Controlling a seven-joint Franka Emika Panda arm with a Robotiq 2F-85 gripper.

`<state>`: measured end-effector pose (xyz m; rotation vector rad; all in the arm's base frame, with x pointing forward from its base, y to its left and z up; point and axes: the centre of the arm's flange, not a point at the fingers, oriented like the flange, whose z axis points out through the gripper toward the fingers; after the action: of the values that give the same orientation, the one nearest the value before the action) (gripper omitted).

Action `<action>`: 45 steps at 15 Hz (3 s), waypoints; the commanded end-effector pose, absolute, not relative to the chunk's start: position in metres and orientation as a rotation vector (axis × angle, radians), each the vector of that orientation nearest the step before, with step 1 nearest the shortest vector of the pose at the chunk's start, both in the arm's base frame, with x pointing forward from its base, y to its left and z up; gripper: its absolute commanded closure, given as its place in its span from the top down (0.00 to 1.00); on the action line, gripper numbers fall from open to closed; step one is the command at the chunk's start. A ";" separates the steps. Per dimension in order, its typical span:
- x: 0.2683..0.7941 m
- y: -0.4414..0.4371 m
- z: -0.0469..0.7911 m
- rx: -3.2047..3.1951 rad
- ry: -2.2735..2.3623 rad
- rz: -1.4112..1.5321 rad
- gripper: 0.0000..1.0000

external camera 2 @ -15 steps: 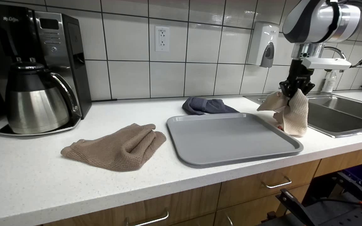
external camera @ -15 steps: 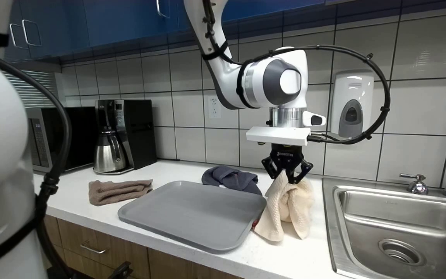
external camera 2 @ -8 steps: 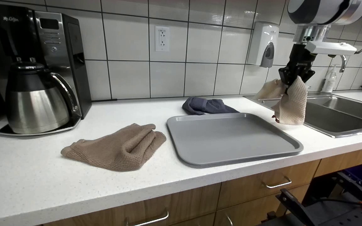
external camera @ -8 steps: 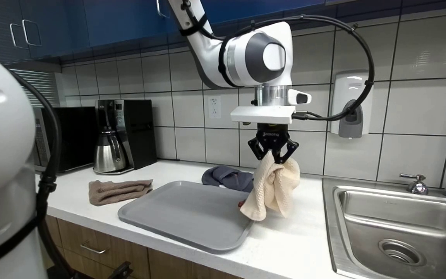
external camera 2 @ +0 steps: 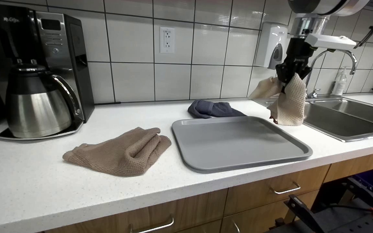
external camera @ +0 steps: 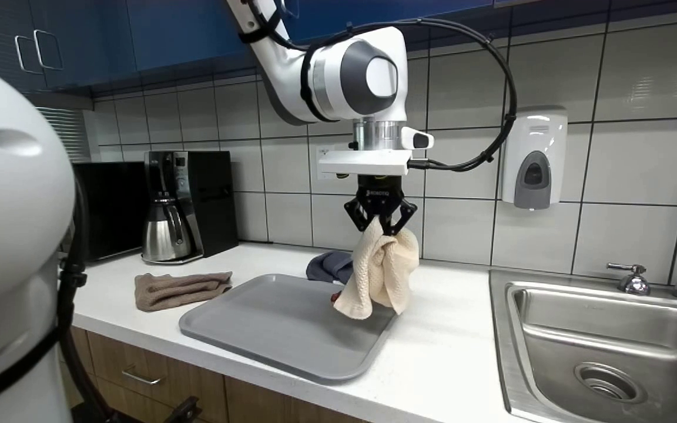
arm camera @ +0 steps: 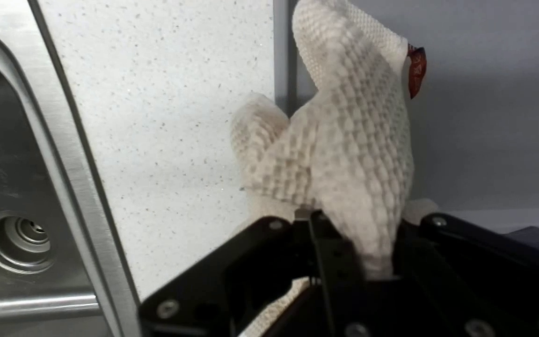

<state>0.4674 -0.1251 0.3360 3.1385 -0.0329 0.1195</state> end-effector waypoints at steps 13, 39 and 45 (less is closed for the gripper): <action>0.473 -0.070 0.263 3.191 0.091 -0.153 0.02; 0.467 -0.074 0.243 3.172 0.110 -0.239 0.94; 0.478 -0.077 0.275 3.164 0.115 -0.128 1.00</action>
<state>0.4743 -0.0755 0.2532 3.1745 0.0959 -0.1728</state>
